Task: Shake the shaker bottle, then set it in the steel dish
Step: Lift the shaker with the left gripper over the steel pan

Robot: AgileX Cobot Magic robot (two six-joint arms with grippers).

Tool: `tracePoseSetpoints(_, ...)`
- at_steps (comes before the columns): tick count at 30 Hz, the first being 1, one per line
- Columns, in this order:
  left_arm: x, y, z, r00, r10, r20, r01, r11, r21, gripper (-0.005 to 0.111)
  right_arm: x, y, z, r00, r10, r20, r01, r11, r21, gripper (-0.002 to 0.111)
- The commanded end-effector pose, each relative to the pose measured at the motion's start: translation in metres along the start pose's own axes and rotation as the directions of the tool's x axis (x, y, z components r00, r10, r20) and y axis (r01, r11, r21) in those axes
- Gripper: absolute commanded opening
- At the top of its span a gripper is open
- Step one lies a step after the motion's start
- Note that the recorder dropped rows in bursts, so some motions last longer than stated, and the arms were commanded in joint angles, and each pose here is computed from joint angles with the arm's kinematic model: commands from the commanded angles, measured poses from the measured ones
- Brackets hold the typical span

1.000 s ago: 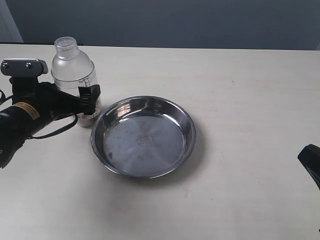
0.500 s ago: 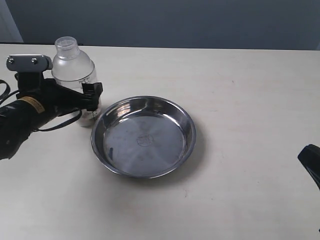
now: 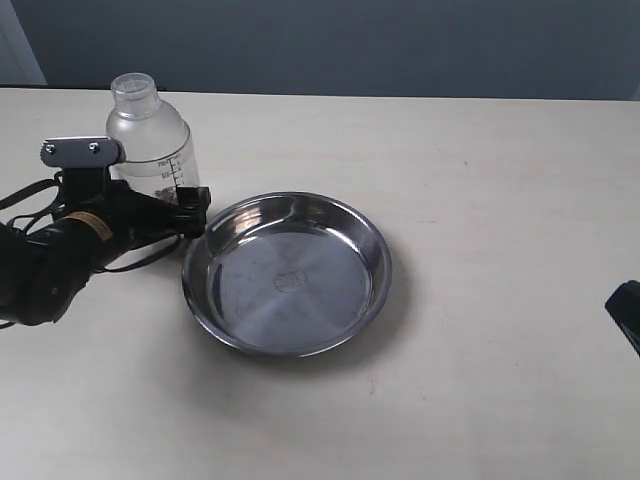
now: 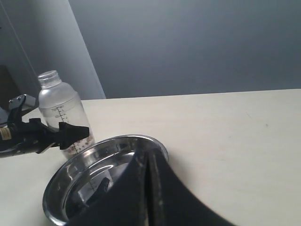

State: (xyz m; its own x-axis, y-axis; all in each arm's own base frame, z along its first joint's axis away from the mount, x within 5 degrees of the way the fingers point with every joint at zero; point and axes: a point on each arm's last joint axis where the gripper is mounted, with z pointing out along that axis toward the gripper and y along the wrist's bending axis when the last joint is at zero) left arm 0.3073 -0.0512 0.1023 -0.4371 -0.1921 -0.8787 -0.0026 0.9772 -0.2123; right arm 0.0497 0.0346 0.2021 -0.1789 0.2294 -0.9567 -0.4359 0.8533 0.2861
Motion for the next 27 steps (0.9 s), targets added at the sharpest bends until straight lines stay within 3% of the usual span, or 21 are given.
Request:
tracePoseSetpoints(1,-0.002,-0.001,0.005,0.997,0.004,0.073,-0.005,1.0,0.015,0.095,-0.002,-0.002,0.0,1.0,-0.002,0.023,0.001,1.0,0.023,-0.001)
tracePoseSetpoints(3,0.0,-0.004,0.007,0.996,0.028,0.09,-0.033,0.998,0.051,0.076,-0.002,-0.002,0.0,1.0,-0.002,0.023,0.001,1.0,0.023,-0.001)
tracePoseSetpoints(6,0.002,-0.011,0.007,0.997,-0.007,0.076,-0.003,0.991,0.135,0.03,-0.002,-0.002,0.0,1.0,-0.002,0.023,0.001,1.0,0.023,-0.001)
tracePoseSetpoints(7,0.003,-0.012,0.007,0.997,-0.015,0.07,0.005,0.99,0.144,0.024,-0.002,-0.002,0.0,1.0,-0.002,0.023,0.001,1.0,0.023,-0.001)
tracePoseSetpoints(14,0.005,-0.008,0.007,0.998,-0.046,0.038,0.042,0.994,0.099,0.026,-0.002,-0.002,0.0,1.0,-0.002,0.023,0.001,1.0,0.023,-0.001)
tracePoseSetpoints(16,0.005,-0.008,0.006,0.996,-0.09,0.015,0.088,0.992,0.094,0.02,-0.002,-0.002,0.0,1.0,-0.002,0.023,0.001,1.0,0.023,-0.001)
tracePoseSetpoints(18,0.002,-0.008,0.005,0.995,-0.093,0.021,0.09,0.991,0.096,0.007,-0.002,-0.002,0.0,1.0,-0.002,0.023,0.001,1.0,0.023,-0.001)
tracePoseSetpoints(20,-0.002,-0.009,0.003,0.997,-0.062,0.037,0.058,0.993,0.1,0.001,-0.002,-0.002,0.0,1.0,-0.002,0.023,0.001,1.0,0.023,-0.001)
tracePoseSetpoints(22,-0.007,-0.01,0.002,0.998,0.006,0.065,-0.012,0.995,0.098,0.001,-0.002,-0.002,0.0,1.0,-0.002,0.023,0.001,1.0,0.023,-0.001)
tracePoseSetpoints(27,-0.019,-0.011,-0.004,0.991,0.061,0.119,-0.07,0.995,0.075,0.0,-0.002,-0.002,0.0,1.0,-0.002,0.023,0.001,1.0,0.023,-0.001)
